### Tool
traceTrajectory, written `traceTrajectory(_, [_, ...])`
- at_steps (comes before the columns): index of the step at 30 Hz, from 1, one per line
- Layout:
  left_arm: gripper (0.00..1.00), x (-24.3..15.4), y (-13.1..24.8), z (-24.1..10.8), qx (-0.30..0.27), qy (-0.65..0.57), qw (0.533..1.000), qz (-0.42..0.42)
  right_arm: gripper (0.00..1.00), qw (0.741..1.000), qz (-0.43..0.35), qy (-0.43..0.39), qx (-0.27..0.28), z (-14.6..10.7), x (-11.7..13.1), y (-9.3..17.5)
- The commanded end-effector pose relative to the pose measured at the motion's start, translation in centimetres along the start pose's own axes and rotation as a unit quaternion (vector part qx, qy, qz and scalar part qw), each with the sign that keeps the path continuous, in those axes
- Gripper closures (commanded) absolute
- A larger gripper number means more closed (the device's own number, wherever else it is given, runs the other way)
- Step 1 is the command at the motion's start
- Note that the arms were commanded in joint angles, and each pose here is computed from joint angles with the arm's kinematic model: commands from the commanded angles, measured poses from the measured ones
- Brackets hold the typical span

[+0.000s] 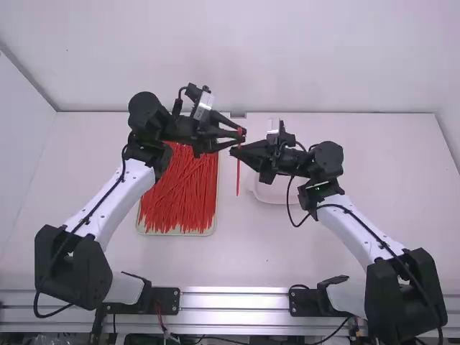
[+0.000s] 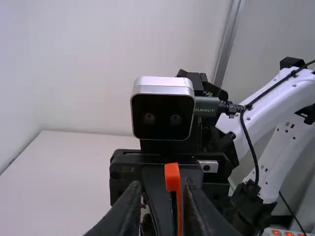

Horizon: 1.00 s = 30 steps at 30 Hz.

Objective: Fasten the cable tie

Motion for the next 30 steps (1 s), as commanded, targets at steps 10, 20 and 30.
traceTrajectory(10, [0.98, 0.1, -0.1, 1.1, -0.004, -0.004, 1.000, 0.002, 1.00, 1.000, 0.000, 0.012, -0.005, 0.9, -0.1, 0.0])
traceTrajectory(20, [0.98, 0.0, -0.1, 1.5, -0.007, 0.009, 1.000, 0.002, 0.00, 1.000, -0.003, 0.001, -0.003, 0.8, -0.3, 0.1])
traceTrajectory(30, [0.98, 2.0, 0.2, 1.0, -0.018, 0.075, 0.995, 0.070, 0.00, 0.999, -0.037, -0.004, 0.013, -0.1, -2.0, 1.3])
Point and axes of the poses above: each hand's point on the last joint's axis, 136 mm out from that joint toward the fingers, its own y axis back along the fingers, its own x axis along the line the jaws close on, z = x × y, the point moved 4 cm from there along y, back along the fingers, and after that the axes turned 9 degrees about -y, right-handed, at the moved point
